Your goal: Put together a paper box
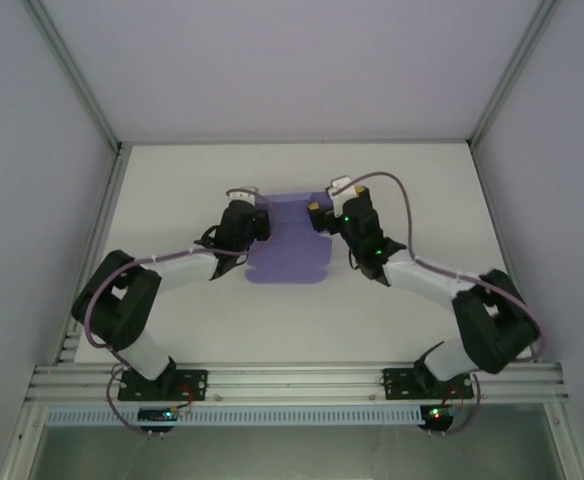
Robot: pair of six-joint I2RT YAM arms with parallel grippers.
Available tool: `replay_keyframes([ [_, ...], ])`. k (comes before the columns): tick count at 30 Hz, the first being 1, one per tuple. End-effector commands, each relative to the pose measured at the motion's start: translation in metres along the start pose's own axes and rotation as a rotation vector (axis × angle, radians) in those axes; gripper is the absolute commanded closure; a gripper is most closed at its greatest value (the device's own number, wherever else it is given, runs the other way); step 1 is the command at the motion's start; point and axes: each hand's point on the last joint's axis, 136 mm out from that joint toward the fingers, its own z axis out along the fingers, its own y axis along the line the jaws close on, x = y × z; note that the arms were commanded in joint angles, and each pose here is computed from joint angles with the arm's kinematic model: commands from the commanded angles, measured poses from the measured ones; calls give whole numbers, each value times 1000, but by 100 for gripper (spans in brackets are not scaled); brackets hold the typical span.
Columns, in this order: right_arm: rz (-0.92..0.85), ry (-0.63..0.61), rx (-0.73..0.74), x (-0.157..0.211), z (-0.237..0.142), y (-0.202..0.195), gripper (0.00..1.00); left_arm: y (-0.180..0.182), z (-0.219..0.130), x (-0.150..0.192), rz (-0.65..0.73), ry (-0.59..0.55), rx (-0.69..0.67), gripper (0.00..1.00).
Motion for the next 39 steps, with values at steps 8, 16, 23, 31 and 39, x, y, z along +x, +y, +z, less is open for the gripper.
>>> replay_keyframes([
  [8, 134, 356, 26, 97, -60, -35, 2, -10, -12, -38, -19, -76, 22, 100],
  [16, 228, 327, 14, 94, -31, -44, 1, -16, -14, -35, 9, -51, 54, 100],
  [23, 205, 268, -23, 67, -2, -38, 1, -19, -10, -25, 46, -13, 71, 100],
  [31, 135, 256, -55, 58, 7, -26, 1, -25, -1, -12, 86, 31, 79, 100],
  [39, 66, 244, -53, 52, 22, -3, 1, -33, 5, -8, 71, 63, 92, 100],
])
